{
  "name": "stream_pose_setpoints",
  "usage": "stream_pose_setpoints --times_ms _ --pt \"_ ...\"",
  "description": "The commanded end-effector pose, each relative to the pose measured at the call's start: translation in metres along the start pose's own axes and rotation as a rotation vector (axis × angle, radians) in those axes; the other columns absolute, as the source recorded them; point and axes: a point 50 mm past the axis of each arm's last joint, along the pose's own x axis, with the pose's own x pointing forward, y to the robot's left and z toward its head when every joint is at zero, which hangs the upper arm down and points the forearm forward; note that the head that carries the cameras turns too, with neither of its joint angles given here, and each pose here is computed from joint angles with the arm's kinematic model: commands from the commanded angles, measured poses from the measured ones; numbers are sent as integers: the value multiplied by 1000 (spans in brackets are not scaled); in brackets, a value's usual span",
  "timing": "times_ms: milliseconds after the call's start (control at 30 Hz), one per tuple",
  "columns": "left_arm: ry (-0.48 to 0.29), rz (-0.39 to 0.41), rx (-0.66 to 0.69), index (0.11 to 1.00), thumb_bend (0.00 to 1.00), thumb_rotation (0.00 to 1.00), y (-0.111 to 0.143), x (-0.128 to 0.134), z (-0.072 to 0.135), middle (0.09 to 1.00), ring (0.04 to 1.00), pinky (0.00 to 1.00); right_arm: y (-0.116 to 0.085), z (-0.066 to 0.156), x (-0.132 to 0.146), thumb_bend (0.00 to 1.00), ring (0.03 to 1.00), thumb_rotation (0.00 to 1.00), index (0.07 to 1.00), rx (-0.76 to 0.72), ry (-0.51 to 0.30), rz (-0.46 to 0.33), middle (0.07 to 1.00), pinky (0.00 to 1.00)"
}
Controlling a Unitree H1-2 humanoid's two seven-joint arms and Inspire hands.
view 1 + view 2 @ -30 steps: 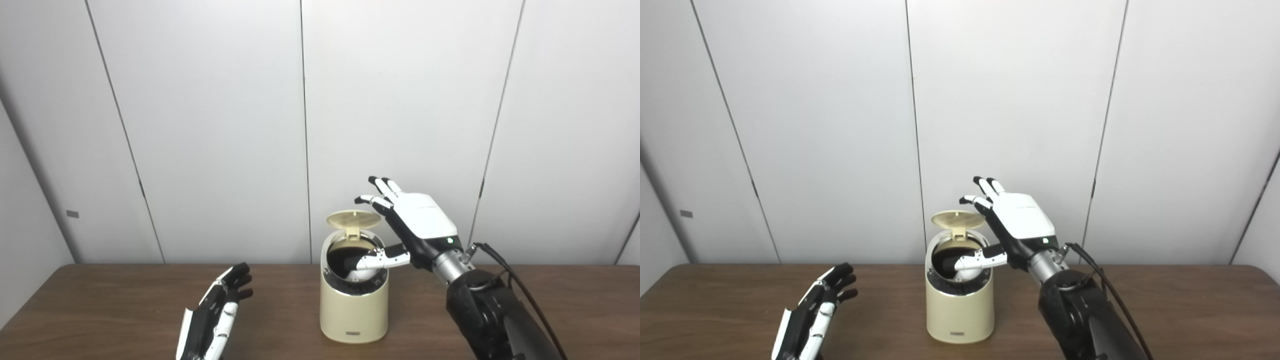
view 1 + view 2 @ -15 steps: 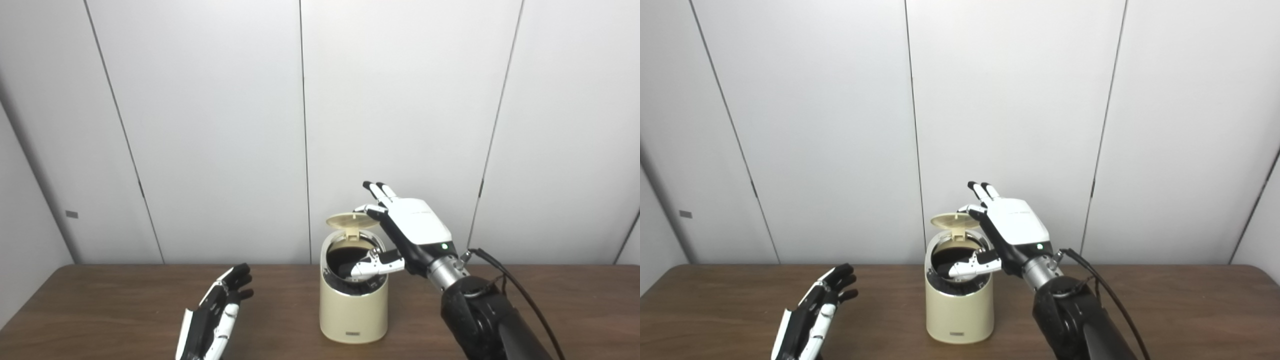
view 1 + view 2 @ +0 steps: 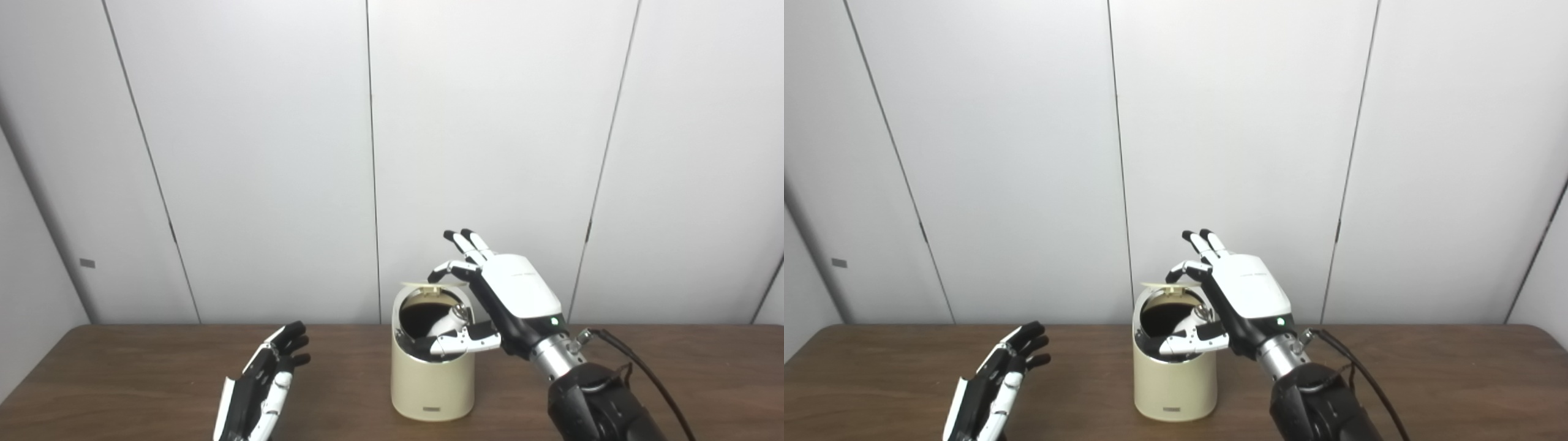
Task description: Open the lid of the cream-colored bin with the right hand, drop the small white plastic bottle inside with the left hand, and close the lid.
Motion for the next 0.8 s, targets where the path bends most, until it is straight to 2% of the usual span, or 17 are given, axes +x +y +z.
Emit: stream_pose_setpoints --times_ms 0,133,467,767 --pt "-80 -11 3 819 462 651 -2 13 14 845 829 758 -19 7 5 949 1000 785 665 -2 -25 -70 970 905" --pt "-86 -7 8 817 456 654 -2 10 17 843 831 763 -18 8 0 956 1000 809 660 -1 -16 -55 972 914" --pt "-103 7 -9 814 453 653 -1 -4 25 845 839 778 -14 10 -18 955 1000 800 662 16 15 -12 974 939" --pt "-123 44 -19 799 454 635 4 -15 44 828 822 764 -6 11 -30 972 1000 824 682 26 58 47 977 892"
